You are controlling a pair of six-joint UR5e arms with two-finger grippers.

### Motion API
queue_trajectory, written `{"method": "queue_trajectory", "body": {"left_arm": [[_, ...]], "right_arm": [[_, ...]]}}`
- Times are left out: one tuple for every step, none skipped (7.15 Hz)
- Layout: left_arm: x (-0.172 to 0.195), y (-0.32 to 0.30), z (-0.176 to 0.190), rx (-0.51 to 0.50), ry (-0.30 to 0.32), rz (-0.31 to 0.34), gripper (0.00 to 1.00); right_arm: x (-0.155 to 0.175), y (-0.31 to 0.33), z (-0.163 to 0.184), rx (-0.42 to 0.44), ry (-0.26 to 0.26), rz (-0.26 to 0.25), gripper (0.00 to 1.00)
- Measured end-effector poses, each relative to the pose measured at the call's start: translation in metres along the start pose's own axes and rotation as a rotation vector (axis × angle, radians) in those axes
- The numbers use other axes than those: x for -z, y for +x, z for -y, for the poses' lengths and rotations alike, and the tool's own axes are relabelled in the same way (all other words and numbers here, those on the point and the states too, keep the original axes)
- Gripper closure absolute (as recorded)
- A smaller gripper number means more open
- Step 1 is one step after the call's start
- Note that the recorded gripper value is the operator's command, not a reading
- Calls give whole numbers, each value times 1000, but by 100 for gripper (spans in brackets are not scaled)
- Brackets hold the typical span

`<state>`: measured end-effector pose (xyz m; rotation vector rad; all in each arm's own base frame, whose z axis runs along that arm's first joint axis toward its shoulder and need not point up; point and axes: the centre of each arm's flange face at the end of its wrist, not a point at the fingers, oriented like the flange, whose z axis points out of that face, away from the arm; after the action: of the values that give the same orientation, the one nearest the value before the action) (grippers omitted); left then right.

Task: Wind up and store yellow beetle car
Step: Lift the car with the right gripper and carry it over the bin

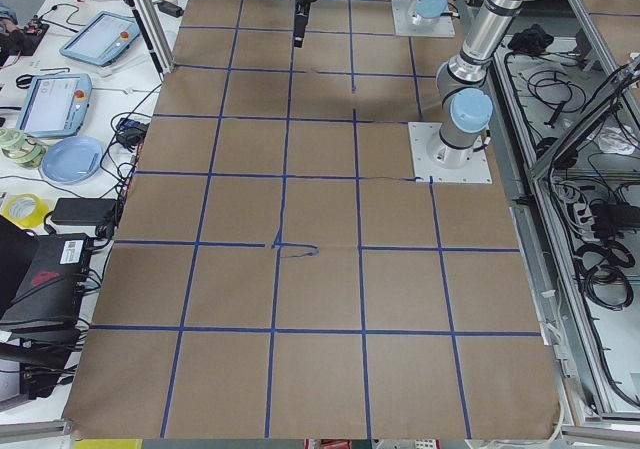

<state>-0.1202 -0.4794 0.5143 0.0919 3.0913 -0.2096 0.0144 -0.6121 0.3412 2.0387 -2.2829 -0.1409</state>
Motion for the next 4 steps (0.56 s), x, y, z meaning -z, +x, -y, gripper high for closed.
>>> {"method": "queue_trajectory", "body": {"left_arm": [[1, 0, -1, -1, 2, 1, 0], [2, 0, -1, -3, 4, 2, 0], [1, 0, 0, -5, 5, 0, 0], [0, 0, 1, -6, 6, 1, 0]], "right_arm": [[20, 4, -34, -29, -21, 20, 100], [25, 5, -82, -43, -25, 39, 100], [19, 3, -123, -33, -23, 55, 100], [6, -1, -154, -24, -17, 74, 100]]}}
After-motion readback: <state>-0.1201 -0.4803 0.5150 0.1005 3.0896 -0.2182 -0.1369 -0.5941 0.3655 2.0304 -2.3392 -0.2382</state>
